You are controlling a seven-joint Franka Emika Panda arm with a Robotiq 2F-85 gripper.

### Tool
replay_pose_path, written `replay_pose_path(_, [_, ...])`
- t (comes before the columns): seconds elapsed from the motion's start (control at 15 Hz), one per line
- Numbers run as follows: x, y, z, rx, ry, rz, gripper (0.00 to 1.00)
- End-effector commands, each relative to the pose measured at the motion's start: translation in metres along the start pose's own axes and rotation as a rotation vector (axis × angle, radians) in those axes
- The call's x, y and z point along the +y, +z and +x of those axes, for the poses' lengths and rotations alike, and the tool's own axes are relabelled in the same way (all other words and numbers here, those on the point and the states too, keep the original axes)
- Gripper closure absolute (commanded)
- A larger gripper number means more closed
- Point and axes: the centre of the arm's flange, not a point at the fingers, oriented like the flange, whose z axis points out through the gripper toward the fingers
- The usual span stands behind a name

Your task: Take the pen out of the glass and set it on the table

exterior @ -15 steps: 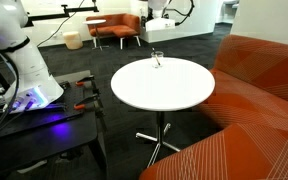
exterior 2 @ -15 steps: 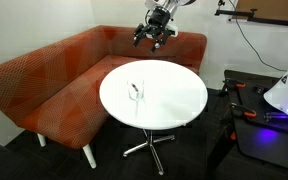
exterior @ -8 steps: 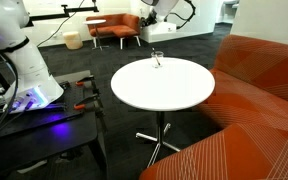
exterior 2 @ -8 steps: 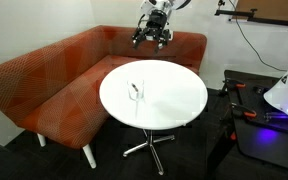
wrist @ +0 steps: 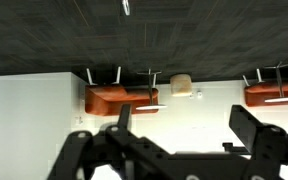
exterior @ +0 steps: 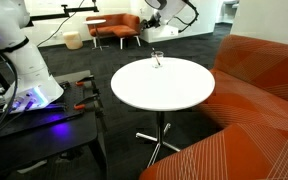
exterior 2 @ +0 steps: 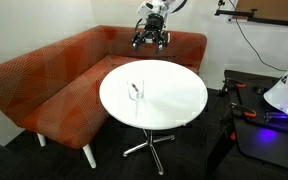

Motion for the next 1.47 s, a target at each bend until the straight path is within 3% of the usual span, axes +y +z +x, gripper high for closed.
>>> replay_pose_path(0.0, [0.004, 0.0, -0.005, 0.0, 0.009, -0.005, 0.0])
replay_pose_path(0.6, [0.02, 0.01, -0.045, -0.02, -0.059, 0.011, 0.0])
replay_pose_path(1.4, [0.04, 0.031, -0.038, -0.172, -0.055, -0.024, 0.01])
